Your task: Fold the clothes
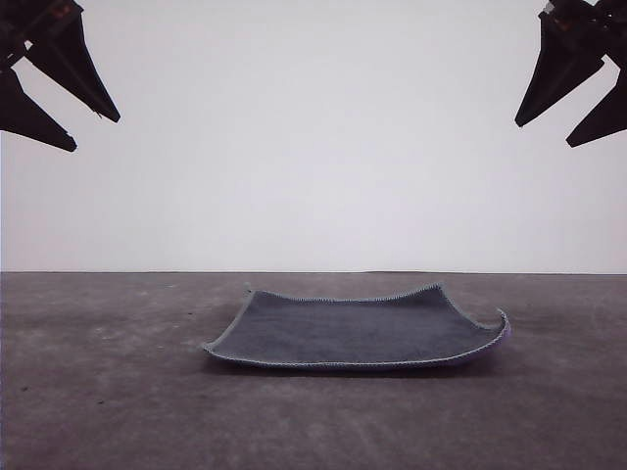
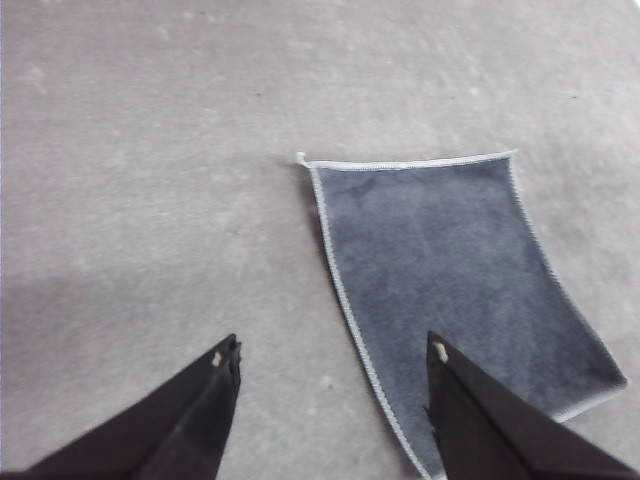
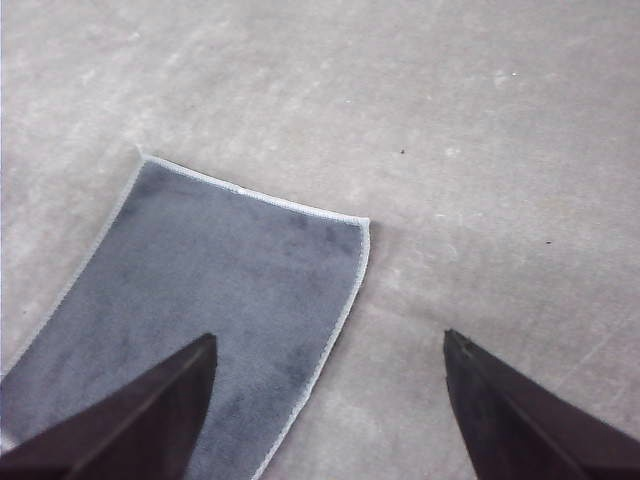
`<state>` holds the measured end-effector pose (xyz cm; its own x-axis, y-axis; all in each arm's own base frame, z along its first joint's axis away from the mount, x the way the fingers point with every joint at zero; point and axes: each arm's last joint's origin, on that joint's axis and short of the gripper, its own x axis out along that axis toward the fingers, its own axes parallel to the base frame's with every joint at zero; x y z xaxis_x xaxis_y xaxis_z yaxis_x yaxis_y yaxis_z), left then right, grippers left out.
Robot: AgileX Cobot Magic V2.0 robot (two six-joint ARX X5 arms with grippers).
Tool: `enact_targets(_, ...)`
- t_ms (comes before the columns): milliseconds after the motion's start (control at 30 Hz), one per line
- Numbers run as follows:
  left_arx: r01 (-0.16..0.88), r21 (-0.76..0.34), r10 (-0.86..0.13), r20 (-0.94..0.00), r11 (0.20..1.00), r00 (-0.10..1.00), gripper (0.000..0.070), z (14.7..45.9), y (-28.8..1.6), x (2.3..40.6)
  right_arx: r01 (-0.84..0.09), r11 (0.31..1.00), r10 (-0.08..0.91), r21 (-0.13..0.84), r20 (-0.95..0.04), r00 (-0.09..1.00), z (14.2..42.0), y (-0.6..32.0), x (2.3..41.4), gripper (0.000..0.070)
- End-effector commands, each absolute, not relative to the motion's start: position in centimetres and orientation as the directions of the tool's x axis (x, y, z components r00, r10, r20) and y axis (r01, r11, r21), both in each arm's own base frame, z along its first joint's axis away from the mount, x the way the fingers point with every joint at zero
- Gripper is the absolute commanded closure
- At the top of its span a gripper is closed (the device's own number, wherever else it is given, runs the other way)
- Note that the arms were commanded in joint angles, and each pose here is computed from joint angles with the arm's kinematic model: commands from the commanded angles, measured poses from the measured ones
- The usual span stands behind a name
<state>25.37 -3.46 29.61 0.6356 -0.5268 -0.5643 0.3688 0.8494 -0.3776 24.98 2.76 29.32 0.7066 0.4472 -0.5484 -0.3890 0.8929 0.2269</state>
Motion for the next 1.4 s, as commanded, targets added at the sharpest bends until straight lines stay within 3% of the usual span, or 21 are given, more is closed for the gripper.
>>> enact_targets(0,0.394,-0.392,-0.555,-0.545,0.831,0.629,0.0344,29.8,-3.9,26.2,-0.395,0.895,0.441,0.208,-0.54,0.716,29.6,2.8,25.5,0.0244)
enact_targets(233,0.45,-0.437,-0.627,-0.52,0.779,0.581,0.0344,27.4,-6.0,29.1,-0.382,0.892,0.447,0.242,-0.599,0.665,27.0,2.9,27.8,0.0244)
enact_targets(533,0.456,-0.463,-0.65,-0.562,0.76,0.513,0.0342,22.5,-8.6,34.2,-0.419,0.852,0.522,0.315,-0.572,0.632,23.6,3.6,31.6,0.0244)
enact_targets(900,0.436,-0.521,-0.68,-0.57,0.734,0.461,0.0332,20.5,-10.4,41.2,-0.42,0.808,0.589,0.413,-0.585,0.557,21.1,5.2,37.2,0.0238)
enact_targets(1367,0.405,-0.537,-0.672,-0.611,0.74,0.418,0.0332,16.6,-11.4,43.9,-0.388,0.807,0.59,0.445,-0.64,0.493,17.5,6.6,41.4,0.0238)
